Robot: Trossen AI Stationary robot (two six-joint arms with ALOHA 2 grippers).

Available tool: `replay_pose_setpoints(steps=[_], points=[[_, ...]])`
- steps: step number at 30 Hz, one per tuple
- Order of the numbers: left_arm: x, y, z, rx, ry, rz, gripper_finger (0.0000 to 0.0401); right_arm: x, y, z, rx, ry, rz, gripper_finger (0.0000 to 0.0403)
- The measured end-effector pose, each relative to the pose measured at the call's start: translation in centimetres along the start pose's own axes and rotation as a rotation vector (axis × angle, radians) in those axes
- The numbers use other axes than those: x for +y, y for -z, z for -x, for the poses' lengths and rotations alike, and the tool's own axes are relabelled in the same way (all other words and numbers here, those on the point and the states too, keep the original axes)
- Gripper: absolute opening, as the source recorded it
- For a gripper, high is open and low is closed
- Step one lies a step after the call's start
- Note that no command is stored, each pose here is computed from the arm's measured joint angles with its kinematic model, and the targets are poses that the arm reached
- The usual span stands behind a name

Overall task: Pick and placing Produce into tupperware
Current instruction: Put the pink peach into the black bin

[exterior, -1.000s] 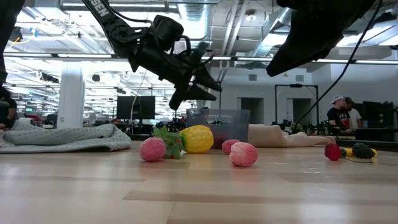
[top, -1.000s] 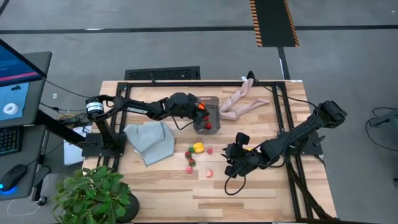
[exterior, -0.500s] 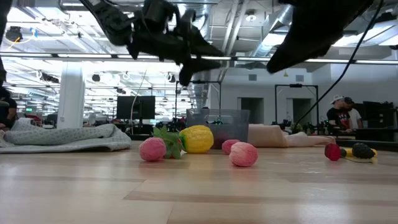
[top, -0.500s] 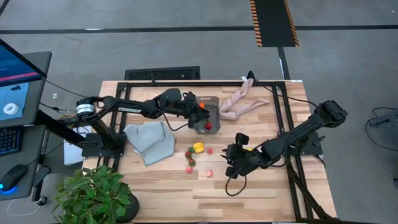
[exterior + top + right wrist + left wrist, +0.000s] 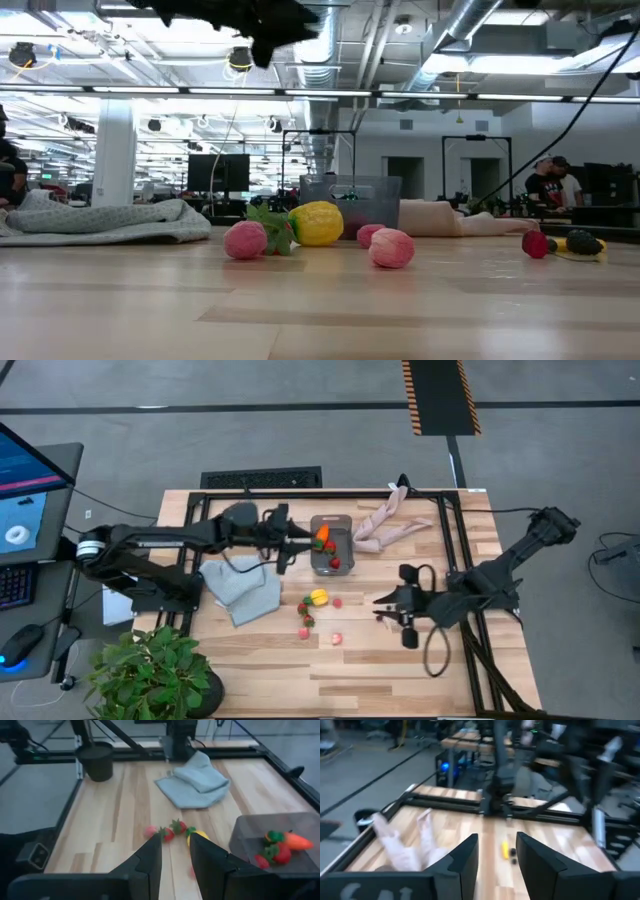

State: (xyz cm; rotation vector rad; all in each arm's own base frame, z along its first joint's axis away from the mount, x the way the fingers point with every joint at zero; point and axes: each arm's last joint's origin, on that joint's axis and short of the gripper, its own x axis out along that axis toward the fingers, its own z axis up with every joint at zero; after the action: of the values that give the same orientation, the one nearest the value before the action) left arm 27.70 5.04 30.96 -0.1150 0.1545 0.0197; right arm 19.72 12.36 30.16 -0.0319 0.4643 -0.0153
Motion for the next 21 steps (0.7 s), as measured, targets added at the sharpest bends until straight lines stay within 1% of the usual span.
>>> replay_pose_setpoints(steps=[5, 7, 12, 15, 18, 21], points=[[-2.2, 0.0, 2.2, -0.041, 0.029, -0.063, 0.0122, -1.2, -0.3, 2.3, -0.023, -0.014, -0.035, 0.0123], [-2.9, 0.1, 3.1, -0.064, 0.033, -0.081, 0.0122, -1.7, -0.2, 2.9, -0.008, -0.008, -0.05, 0.0123], [-4.3, 1.1, 5.3, -0.106, 0.061, -0.093, 0.0122, -2.3, 0.1, 3.7, 0.009, 0.008, -0.076, 0.0123], [-4.9, 2.1, 6.4, -0.119, 0.087, -0.108, 0.0121, -2.8, 0.6, 3.7, 0.043, 0.065, -0.102, 0.0123], [-5.2, 3.5, 7.2, -0.113, 0.082, -0.11, 0.0121, -3.2, 1.4, 3.3, 0.118, 0.134, -0.154, 0.0123], [-5.7, 4.5, 8.1, -0.136, 0.086, -0.11, 0.0121, -2.9, 2.0, 2.5, 0.165, 0.174, -0.174, 0.0123]])
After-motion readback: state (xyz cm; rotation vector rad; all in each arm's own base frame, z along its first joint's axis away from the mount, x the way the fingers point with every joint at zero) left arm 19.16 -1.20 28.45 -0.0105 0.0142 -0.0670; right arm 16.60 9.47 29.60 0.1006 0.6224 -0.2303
